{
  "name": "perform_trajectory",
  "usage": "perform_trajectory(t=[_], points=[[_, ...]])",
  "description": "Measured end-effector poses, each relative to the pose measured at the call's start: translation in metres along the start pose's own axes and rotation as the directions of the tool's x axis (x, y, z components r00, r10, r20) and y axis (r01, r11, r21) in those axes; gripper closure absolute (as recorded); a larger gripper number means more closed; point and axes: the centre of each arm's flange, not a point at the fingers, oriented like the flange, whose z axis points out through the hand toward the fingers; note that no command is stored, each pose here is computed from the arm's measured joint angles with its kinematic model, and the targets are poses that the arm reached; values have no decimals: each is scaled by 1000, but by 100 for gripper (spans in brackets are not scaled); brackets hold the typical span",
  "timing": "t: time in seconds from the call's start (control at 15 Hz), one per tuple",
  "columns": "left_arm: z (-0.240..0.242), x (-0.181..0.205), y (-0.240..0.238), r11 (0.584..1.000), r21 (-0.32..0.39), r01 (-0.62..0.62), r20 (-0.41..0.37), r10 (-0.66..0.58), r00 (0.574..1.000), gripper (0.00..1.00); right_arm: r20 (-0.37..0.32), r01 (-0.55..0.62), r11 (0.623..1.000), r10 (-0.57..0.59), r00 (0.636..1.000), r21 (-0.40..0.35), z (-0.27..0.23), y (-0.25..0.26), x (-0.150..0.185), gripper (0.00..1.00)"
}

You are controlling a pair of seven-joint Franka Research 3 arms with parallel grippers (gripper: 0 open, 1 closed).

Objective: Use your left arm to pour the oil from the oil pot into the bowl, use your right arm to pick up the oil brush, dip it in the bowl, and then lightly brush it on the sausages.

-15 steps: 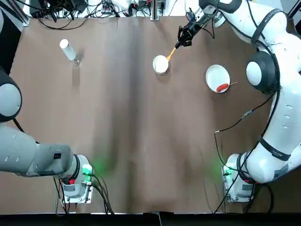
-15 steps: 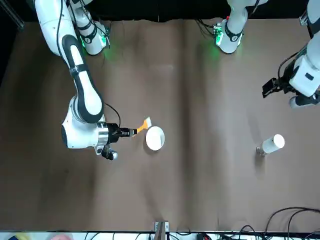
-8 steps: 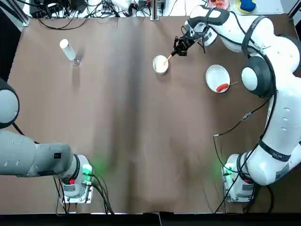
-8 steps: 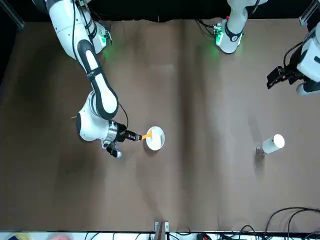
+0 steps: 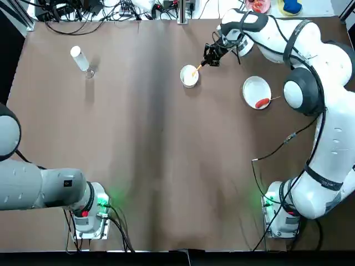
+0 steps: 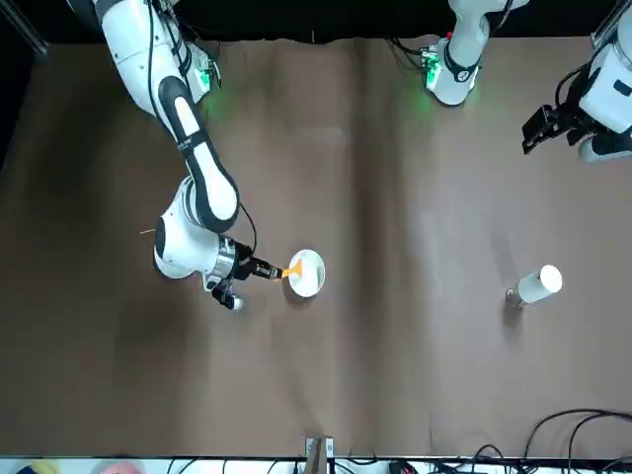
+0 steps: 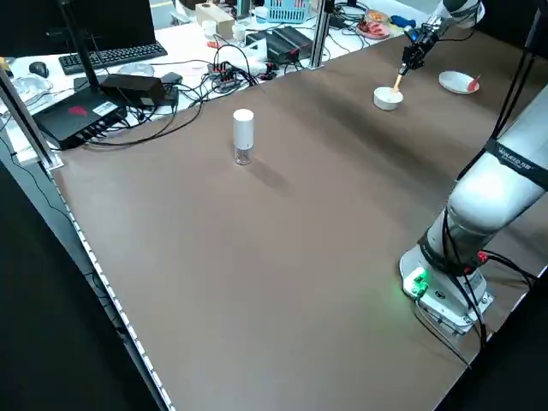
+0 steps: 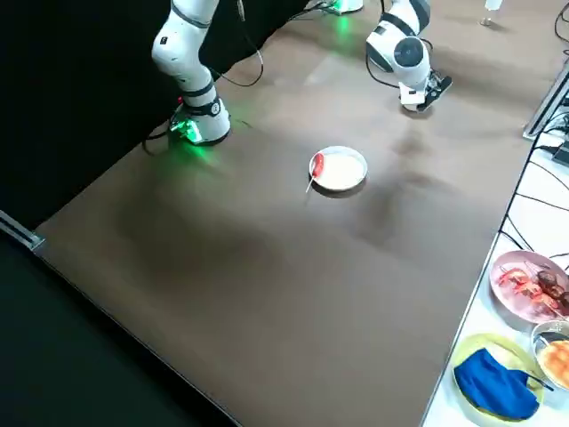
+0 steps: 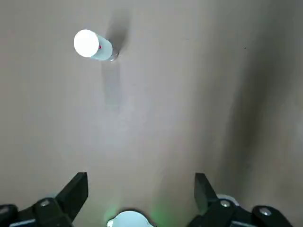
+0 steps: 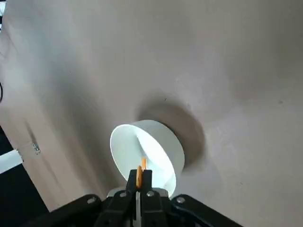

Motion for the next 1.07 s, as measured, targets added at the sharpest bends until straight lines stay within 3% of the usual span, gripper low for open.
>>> perform_trajectory(t=[0.33,1.07], points=[[11,5,5,1000,3,-9,23,9,1000,1,-43,-3,1000,3,999,1,9,-3,-5,96],[19,11,6,1000,4,-9,40,9,999,1,-42,-12,1000,11,999,-17,22,7,-4,95]])
